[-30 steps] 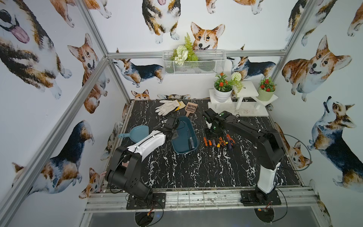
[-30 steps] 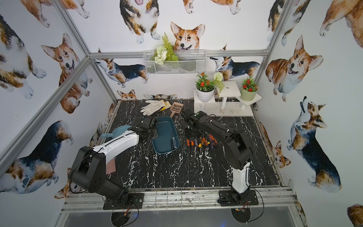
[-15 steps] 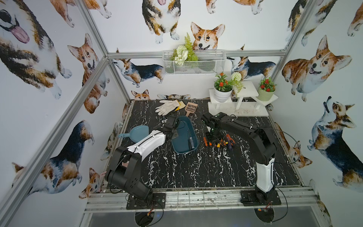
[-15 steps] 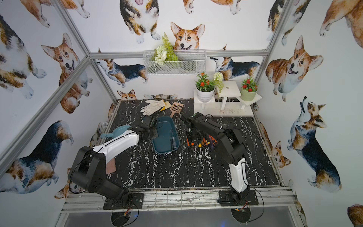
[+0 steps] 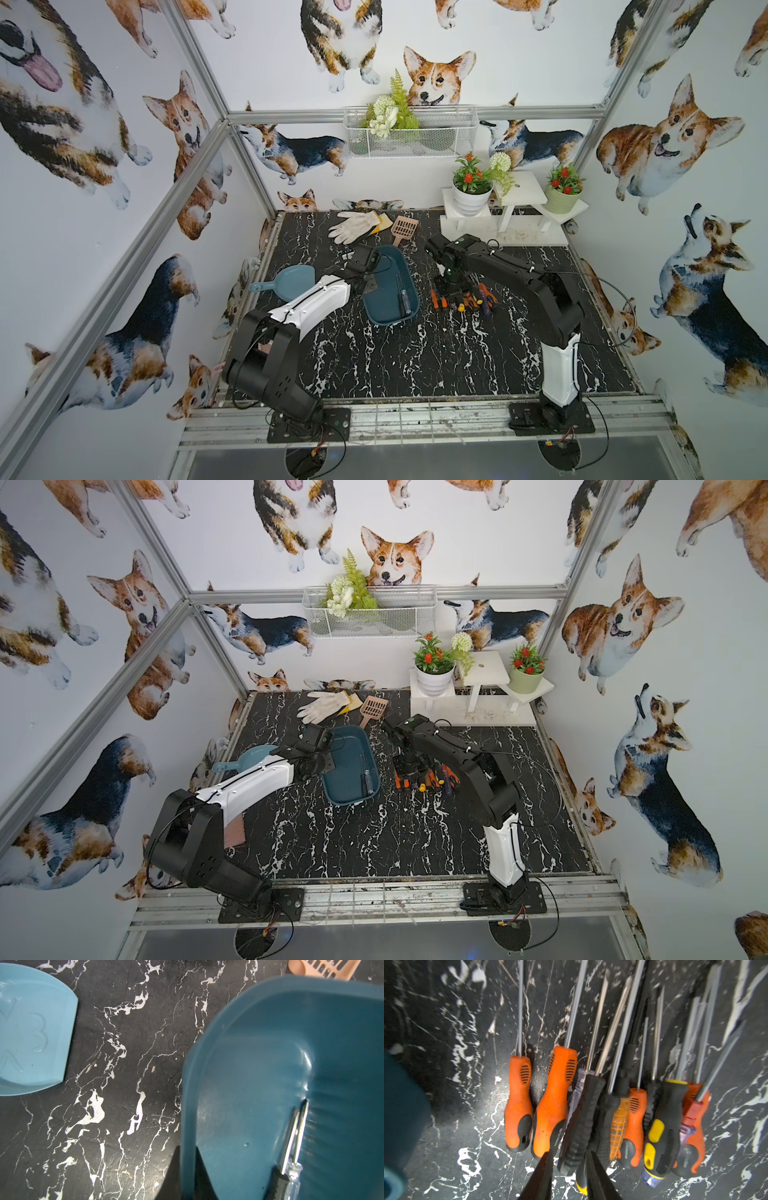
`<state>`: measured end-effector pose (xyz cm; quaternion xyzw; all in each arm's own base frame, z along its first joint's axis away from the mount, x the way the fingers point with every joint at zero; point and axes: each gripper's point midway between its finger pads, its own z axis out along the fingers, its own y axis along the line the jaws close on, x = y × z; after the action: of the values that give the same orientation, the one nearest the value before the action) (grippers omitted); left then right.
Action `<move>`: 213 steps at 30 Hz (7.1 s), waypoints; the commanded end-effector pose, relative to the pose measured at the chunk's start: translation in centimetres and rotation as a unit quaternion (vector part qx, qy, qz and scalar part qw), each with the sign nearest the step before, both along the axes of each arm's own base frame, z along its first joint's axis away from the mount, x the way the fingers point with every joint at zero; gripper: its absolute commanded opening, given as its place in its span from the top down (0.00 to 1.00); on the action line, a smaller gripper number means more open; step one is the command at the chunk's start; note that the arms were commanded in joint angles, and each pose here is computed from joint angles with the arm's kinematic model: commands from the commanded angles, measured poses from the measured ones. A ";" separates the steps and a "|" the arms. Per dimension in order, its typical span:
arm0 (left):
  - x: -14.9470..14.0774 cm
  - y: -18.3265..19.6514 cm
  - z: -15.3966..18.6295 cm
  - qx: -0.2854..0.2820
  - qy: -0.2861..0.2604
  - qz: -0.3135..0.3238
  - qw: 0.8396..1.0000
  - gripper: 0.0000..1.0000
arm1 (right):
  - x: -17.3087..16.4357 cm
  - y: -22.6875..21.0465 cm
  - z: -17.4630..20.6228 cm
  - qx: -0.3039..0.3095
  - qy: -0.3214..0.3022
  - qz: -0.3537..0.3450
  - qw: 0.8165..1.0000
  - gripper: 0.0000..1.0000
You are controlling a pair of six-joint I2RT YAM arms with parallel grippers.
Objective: Take out the screwdriver from the storage box
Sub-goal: Place the screwdriver at the center of the board, then pick up the screwdriver from the storage box, then place the screwdriver at the center of the board.
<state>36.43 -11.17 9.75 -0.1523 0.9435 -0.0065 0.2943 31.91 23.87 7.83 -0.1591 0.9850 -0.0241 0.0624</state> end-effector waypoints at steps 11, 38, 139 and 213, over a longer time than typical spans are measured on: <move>0.1 0.0 0.4 -0.004 -0.009 0.002 1.000 1.00 | 0.6 4.0 6.5 0.111 -0.055 0.010 0.992 0.54; 0.0 0.0 0.4 -0.008 -0.011 0.004 1.000 1.00 | -3.8 17.3 -0.6 0.210 0.067 0.057 0.974 0.50; 0.5 0.1 -1.7 0.006 0.023 0.023 0.999 1.00 | -0.6 4.8 10.4 0.222 -0.111 0.024 0.968 1.00; 0.6 0.2 0.6 0.011 0.005 0.013 1.000 1.00 | -0.9 -6.4 -1.4 -0.028 0.015 0.012 0.999 0.75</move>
<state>36.75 -11.06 9.62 -0.1635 0.9455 0.0063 0.2814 30.86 17.30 6.34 -0.1677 0.9836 -0.0515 0.0427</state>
